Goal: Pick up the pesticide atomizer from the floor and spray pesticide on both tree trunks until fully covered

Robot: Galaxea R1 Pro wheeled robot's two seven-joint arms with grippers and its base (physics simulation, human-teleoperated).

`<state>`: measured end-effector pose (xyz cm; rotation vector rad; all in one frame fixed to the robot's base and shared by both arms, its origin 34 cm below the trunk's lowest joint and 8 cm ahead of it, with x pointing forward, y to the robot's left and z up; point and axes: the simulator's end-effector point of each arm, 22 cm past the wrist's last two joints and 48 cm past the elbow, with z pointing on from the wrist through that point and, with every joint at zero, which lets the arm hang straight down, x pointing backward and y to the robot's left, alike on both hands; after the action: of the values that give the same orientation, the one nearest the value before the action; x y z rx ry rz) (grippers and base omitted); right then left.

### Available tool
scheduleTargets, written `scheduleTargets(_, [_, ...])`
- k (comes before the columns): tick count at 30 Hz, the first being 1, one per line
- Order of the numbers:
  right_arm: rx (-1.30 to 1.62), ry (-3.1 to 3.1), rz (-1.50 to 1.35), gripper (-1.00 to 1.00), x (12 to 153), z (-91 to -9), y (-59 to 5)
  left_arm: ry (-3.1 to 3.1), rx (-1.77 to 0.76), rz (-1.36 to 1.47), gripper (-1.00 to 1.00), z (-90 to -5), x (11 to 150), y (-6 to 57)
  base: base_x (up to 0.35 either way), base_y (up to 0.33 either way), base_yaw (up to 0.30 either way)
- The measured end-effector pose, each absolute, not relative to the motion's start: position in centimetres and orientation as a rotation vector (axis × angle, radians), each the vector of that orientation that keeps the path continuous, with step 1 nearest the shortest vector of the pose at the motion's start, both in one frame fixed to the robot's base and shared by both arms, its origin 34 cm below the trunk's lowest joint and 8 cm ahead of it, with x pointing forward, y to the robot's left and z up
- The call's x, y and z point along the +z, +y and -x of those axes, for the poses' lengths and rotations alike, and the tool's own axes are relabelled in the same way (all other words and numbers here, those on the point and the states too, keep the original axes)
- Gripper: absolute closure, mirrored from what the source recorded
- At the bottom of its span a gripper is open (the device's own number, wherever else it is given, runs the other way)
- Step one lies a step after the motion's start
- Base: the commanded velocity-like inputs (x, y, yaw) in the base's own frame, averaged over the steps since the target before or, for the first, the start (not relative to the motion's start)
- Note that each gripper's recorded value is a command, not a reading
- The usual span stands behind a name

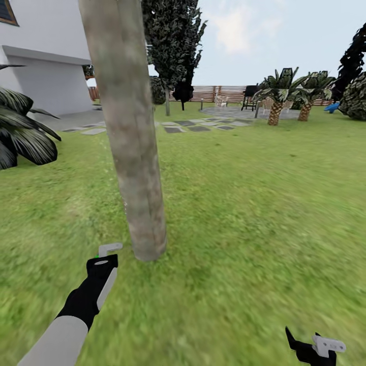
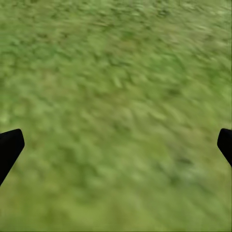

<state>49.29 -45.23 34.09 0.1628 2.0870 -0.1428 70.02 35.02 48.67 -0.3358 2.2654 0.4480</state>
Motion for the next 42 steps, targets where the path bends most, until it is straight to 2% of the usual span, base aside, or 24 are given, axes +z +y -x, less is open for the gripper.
scheduleTargets(8, [-0.143, 2.086, -0.163, -1.0, 34.1, -49.3, -45.2, 2.266, 0.45, 0.333, 1.0, -70.0, 48.6, 35.0, 0.047, -0.276, 0.222])
scheduleTargets(17, [-0.143, 2.086, -0.163, -1.0, 34.1, -49.3, -45.2, 2.266, 0.45, 0.335, 1.0, -70.0, 48.6, 35.2, 0.114, -0.271, 0.026])
scheduleTargets(24, [-0.146, 2.082, -0.162, -1.0, 34.2, -49.4, -45.4, 2.278, 0.416, 0.319, 1.0, -70.5, 48.5, 33.7, 0.007, -0.017, 0.0])
scheduleTargets(30, [-0.146, 2.083, -0.163, -1.0, 34.2, -49.3, -45.4, 2.281, 0.305, 0.244, 1.0, -74.9, 52.9, 27.0, 0.0, 0.0, 0.0])
scheduleTargets(33, [-0.146, 2.084, -0.163, -1.0, 34.2, -49.3, -45.4, 2.271, 0.29, 0.227, 1.0, -76.4, 54.9, 25.8, 0.0, 0.0, 0.0])
scheduleTargets(36, [-0.146, 2.084, -0.164, -1.0, 34.2, -49.3, -45.4, 2.249, 0.31, 0.231, 1.0, -77.3, 56.4, 27.0, 0.0, 0.0, 0.0])
scheduleTargets(40, [-0.146, 2.084, -0.163, -1.0, 34.2, -49.4, -45.4, 2.248, 0.379, 0.231, 1.0, -77.3, 56.7, 32.6, 0.0, 0.0, 0.0])
scheduleTargets(42, [-0.146, 2.084, -0.163, -1.0, 34.2, -49.3, -45.4, 2.278, 0.298, 0.182, 1.0, -77.5, 56.2, 32.9, 0.0, 0.0, 0.0])
